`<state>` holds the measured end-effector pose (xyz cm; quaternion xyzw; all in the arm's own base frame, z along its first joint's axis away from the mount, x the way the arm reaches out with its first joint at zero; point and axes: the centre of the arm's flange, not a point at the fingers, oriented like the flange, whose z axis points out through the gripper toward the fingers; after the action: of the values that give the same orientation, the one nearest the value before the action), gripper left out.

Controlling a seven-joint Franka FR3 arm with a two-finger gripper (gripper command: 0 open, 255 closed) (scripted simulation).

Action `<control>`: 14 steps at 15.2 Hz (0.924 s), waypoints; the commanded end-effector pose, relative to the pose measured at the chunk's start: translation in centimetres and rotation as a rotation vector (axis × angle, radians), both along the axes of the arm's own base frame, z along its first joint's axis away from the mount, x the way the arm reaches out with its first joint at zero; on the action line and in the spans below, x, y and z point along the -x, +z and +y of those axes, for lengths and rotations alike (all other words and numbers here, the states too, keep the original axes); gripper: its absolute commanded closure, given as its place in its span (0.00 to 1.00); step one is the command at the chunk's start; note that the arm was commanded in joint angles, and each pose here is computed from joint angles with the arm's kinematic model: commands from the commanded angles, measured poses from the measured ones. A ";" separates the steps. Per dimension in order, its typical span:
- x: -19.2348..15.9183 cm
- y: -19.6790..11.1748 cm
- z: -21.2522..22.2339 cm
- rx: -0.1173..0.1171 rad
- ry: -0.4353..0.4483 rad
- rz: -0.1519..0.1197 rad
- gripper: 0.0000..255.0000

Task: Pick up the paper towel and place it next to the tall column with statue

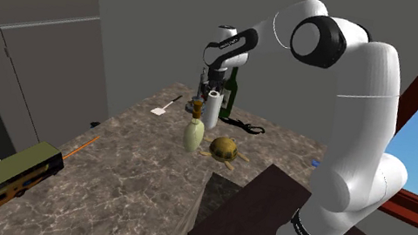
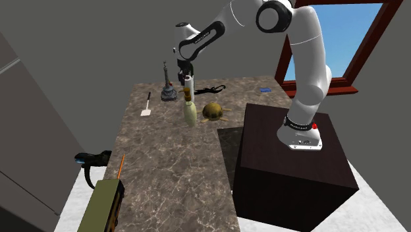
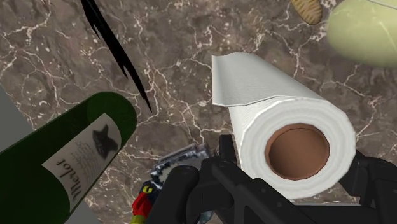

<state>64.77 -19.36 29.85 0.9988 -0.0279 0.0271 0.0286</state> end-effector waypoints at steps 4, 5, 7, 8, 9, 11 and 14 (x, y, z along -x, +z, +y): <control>0.1 -2.2 0.0 0.000 0.000 0.000 1.00; 0.1 -2.2 0.0 0.000 0.000 0.000 1.00; 0.1 -2.2 0.0 0.000 0.000 0.000 1.00; 0.1 -2.2 0.0 0.000 0.000 0.000 1.00; 0.1 -2.2 0.0 0.000 0.000 0.000 1.00; 0.1 -2.2 0.0 0.000 0.000 0.000 0.00; 0.1 -2.2 0.0 0.000 0.000 0.000 0.00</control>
<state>64.70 -19.38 27.69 0.9988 -0.0279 0.0273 0.0286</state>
